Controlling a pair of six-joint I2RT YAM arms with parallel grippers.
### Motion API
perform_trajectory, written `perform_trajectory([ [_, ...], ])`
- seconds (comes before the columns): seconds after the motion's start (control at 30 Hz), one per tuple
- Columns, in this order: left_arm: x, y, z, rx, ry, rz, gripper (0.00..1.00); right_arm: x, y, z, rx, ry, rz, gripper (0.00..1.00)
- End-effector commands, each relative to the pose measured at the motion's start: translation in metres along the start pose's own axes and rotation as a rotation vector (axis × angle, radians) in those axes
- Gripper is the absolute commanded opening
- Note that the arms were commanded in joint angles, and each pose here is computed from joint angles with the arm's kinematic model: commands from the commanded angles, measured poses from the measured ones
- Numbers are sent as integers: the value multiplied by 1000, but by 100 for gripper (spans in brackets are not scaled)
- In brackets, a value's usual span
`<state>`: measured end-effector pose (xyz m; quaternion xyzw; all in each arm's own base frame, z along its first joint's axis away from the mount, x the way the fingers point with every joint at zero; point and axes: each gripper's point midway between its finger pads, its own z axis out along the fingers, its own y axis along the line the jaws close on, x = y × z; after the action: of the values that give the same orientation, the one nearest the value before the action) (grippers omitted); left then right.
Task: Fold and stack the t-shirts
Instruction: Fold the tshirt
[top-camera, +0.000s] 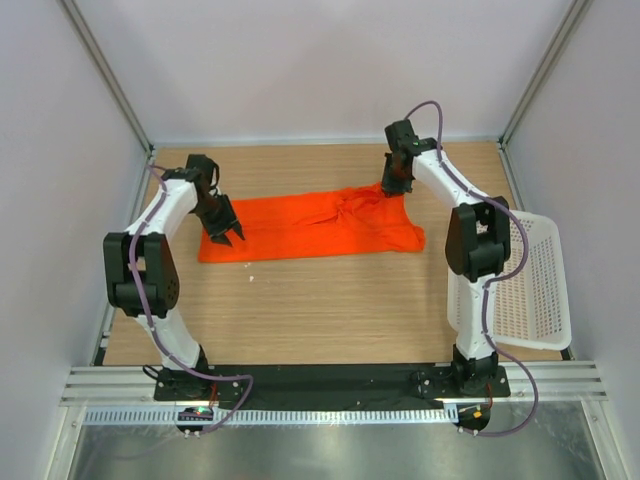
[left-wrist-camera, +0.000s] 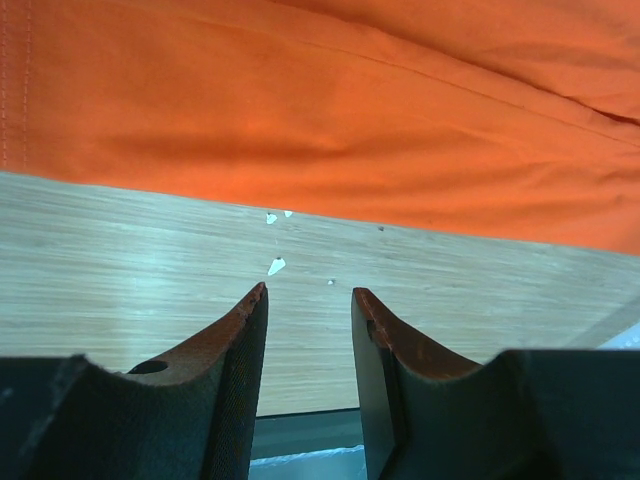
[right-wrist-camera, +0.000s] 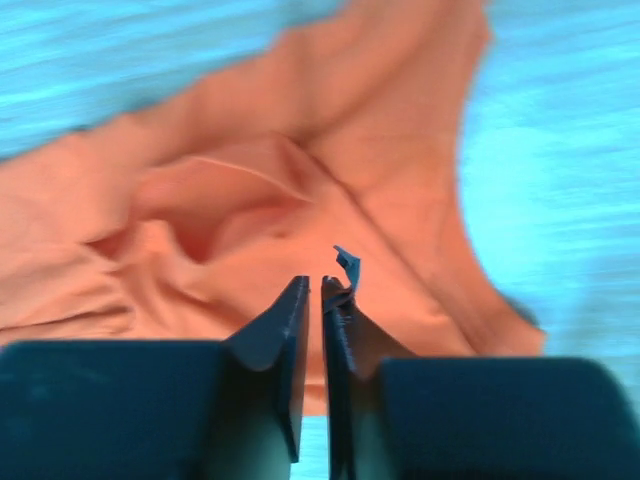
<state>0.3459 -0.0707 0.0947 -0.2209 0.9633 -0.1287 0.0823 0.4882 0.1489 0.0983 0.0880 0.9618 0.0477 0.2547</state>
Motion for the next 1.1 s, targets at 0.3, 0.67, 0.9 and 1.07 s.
perform_trajectory([
  [0.3, -8, -11, -9, 33, -11, 39, 40, 5, 12, 18, -45, -30, 17, 1],
  [0.67, 0, -31, -14, 119, -5, 99, 43, -42, 32, 53, -75, -163, 4, 1],
  [0.9, 11, -108, -9, 352, -13, 211, 59, -69, 47, 62, -132, -232, -14, 10],
  [1.07, 3, -179, -2, 486, -86, 304, 72, -83, 48, 43, -146, -227, -7, 30],
])
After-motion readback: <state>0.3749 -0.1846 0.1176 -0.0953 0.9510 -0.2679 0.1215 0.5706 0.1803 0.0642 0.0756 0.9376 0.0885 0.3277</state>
